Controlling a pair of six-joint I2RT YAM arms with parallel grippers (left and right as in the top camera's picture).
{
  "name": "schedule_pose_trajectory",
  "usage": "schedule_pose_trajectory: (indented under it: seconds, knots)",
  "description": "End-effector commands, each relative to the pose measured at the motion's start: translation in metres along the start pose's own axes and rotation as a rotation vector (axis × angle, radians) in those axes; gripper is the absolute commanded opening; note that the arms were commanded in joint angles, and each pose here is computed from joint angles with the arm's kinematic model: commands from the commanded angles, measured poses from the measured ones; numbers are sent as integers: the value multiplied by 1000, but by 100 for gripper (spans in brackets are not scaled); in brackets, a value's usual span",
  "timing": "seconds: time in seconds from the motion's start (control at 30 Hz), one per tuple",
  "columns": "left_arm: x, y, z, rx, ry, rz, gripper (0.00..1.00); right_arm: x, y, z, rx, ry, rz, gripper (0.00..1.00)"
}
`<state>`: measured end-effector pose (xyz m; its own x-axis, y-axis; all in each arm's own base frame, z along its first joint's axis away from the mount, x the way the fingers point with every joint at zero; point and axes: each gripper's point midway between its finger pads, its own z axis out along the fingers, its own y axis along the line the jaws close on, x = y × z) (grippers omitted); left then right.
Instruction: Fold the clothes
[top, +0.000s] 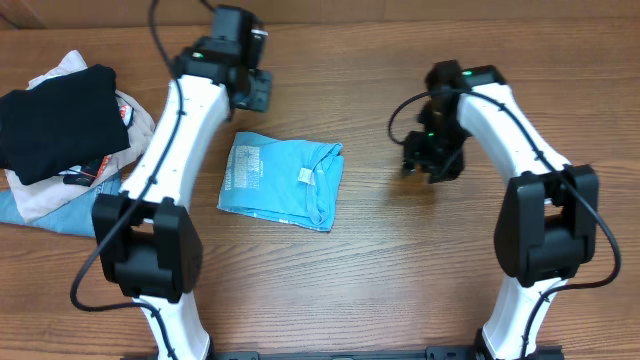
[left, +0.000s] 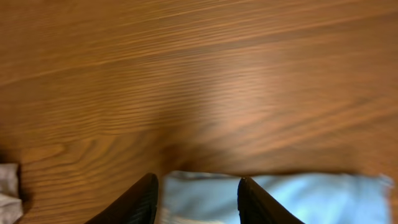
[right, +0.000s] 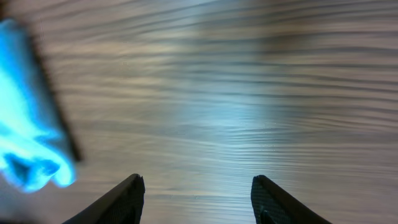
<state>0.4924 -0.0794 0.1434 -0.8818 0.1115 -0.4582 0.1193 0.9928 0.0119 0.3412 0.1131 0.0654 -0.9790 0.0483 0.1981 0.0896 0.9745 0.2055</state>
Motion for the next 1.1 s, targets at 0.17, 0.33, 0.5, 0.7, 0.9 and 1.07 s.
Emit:
schedule_pose_trajectory:
  seconds: [0.17, 0.33, 0.5, 0.7, 0.9, 1.07]
  knots:
    - [49, 15, 83, 12, 216, -26, 45, 19, 101, -4, -192, -46, -254, 59]
    - [104, 20, 108, -37, 428, -8, 44, 27, 134, 5, -200, -73, -352, 60]
    - [163, 37, 98, -133, 686, 0, 21, 39, 145, 15, -193, -56, -394, 60]
    - [214, 34, 51, -159, 975, -99, 11, 50, 138, 24, -174, -9, -383, 60]
    - [230, 26, 27, -134, 1094, -100, 10, 62, 127, 37, -150, 47, -368, 59]
    - [230, 21, 27, -114, 1100, -112, 11, 75, 120, 53, -110, 83, -379, 59]
